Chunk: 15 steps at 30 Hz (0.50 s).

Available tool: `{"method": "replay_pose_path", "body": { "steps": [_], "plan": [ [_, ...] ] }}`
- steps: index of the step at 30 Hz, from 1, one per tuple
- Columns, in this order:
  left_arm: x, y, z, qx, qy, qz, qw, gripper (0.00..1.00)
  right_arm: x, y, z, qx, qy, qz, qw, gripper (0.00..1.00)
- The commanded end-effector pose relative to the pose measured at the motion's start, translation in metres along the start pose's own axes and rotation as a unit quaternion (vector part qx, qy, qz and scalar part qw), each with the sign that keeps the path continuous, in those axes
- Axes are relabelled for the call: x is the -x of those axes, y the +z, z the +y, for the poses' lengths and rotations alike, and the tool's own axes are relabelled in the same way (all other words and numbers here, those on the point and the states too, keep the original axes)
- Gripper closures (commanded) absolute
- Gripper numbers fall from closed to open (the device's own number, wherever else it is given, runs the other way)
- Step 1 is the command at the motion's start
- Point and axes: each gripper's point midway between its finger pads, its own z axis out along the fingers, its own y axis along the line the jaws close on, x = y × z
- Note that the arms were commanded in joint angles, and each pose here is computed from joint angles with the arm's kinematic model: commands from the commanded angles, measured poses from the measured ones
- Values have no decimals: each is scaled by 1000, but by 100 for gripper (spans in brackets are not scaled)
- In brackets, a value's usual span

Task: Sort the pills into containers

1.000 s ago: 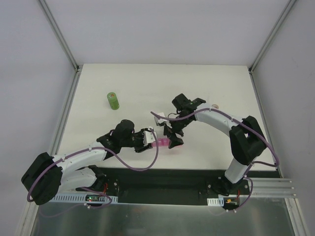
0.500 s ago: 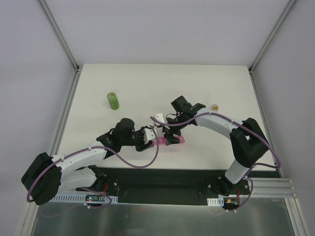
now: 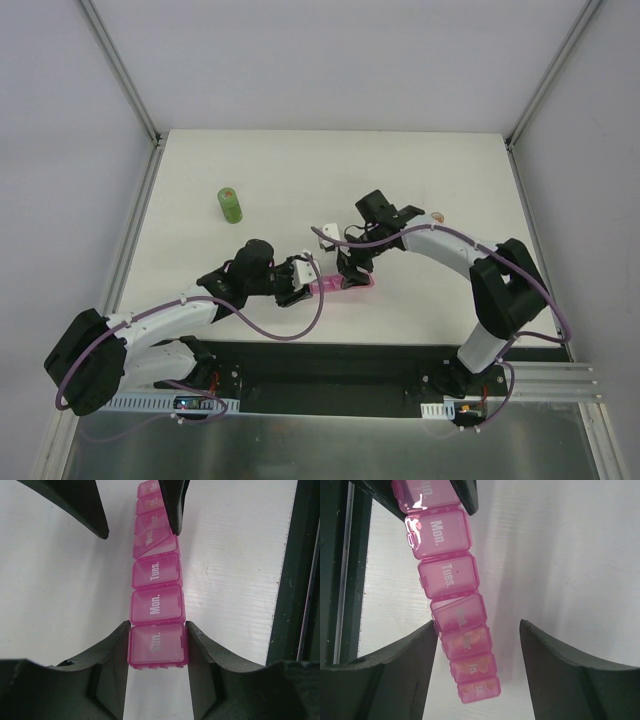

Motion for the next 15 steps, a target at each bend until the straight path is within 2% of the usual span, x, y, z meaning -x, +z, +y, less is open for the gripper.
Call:
{"method": "replay_pose_path", "body": {
  "steps": [1,8,15],
  "plan": [
    [16,-1,-1,-15,8,-19,1000,100,27,-25,-20,-44,-10,-31,999,33],
    [19,-2,-4,-23,12,-26,999,100,28,-22,-42,-80,50,-36,995,42],
    [23,-3,-4,-21,17,-36,999,100,19,-15,-54,-101,84,-19,991,46]
  ]
}}
